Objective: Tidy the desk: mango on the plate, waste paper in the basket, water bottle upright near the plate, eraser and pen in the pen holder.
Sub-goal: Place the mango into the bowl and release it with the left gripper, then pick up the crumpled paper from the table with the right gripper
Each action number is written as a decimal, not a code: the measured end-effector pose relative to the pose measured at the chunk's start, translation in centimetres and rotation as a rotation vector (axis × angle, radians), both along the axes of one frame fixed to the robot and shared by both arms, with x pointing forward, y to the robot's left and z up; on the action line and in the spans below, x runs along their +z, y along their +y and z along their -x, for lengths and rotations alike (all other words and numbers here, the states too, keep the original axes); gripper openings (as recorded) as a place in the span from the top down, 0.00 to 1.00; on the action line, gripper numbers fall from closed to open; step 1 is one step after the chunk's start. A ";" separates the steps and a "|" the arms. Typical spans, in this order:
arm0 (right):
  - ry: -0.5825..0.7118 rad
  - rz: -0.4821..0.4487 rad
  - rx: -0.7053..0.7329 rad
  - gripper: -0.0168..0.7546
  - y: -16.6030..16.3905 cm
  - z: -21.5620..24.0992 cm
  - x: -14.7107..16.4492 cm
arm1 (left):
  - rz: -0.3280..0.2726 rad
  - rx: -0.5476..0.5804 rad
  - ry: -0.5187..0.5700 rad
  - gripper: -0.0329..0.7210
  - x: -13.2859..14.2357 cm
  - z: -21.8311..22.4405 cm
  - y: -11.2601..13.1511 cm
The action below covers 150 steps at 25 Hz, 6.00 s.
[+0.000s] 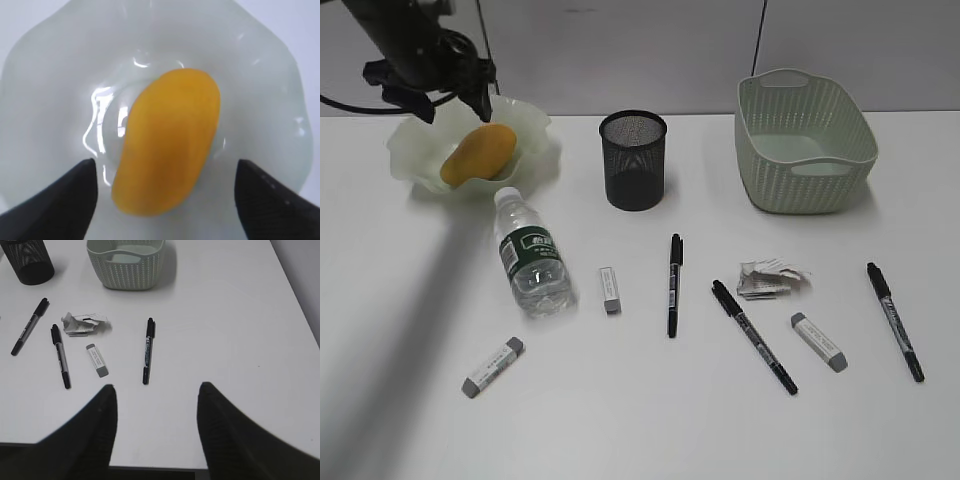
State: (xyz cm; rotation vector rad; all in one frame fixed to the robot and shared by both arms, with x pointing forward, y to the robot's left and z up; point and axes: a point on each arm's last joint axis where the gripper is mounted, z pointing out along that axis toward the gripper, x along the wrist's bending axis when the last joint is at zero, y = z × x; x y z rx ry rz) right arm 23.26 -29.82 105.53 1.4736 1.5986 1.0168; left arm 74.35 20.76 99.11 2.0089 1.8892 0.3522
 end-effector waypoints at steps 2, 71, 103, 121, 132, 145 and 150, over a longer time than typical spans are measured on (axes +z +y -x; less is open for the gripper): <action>0.000 0.000 0.000 0.44 0.0 0.0 0.0 | -0.008 -0.002 0.044 0.10 1.4 0.4 0.1; 0.000 0.000 0.000 0.44 0.0 0.0 0.0 | 0.224 0.028 -0.395 0.25 13.0 48.0 7.4; -0.001 -0.001 0.001 0.44 0.0 0.0 0.0 | 0.006 0.060 -0.687 0.31 7.6 52.1 9.4; -0.001 -0.001 0.001 0.44 0.0 0.0 0.0 | 0.004 0.053 -0.682 0.31 6.7 51.4 9.3; -0.001 -0.001 0.001 0.44 0.0 0.0 0.0 | 0.006 0.053 -0.681 0.31 6.7 51.4 9.3; -0.001 0.000 0.000 0.44 0.0 0.0 0.0 | -0.012 0.058 -0.684 0.31 6.7 51.4 9.4; -0.012 -0.001 0.001 0.44 0.0 0.0 0.4 | -0.012 0.058 -0.684 0.31 6.7 51.4 9.4</action>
